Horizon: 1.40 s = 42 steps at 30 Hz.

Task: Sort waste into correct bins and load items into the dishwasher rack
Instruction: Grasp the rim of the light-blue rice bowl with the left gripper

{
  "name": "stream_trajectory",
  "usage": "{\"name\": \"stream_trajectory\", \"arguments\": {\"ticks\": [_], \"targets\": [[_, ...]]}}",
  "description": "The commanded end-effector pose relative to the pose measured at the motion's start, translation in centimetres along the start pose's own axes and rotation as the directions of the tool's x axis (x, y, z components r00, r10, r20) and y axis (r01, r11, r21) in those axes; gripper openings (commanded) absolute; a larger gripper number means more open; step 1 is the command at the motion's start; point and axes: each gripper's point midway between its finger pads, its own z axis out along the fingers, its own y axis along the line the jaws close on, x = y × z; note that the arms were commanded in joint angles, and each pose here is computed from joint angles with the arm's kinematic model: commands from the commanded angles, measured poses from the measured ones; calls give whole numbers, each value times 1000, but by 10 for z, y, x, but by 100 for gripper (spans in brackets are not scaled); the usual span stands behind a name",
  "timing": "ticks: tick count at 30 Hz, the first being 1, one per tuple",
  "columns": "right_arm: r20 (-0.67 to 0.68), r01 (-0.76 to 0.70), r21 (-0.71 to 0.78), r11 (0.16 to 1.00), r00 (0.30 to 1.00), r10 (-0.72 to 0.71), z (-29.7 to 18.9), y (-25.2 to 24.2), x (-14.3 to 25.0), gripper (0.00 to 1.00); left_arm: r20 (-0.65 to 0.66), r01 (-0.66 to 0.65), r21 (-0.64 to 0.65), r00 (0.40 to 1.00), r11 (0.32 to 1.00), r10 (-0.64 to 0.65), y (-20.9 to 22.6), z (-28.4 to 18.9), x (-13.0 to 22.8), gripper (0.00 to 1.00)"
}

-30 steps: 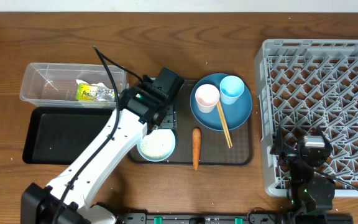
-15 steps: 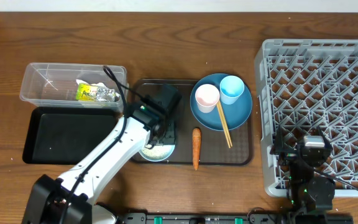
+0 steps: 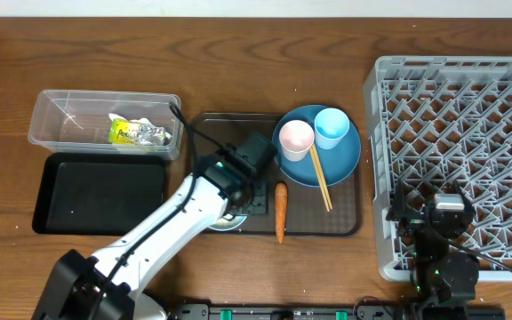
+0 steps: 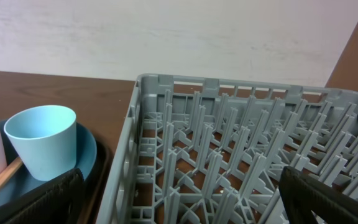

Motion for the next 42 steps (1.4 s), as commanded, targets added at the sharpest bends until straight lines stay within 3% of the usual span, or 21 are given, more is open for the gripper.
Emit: {"name": "stream_trajectory", "arguments": {"ticks": [1,22,26,42], "targets": [[-7,10,2,1000,1000,-10,0,0,2,99,70,30,-90,997,995,-24,10,1,-7,61],[-7,10,2,1000,1000,-10,0,0,2,99,20,14,-171,1000,985,-11,11,38,-3,60],[-7,10,2,1000,1000,-10,0,0,2,99,48,15,-209,999,978,-5,17,38,-8,55],[-7,10,2,1000,1000,-10,0,0,2,99,55,2,-227,998,974,10,20,37,-9,53]]}}
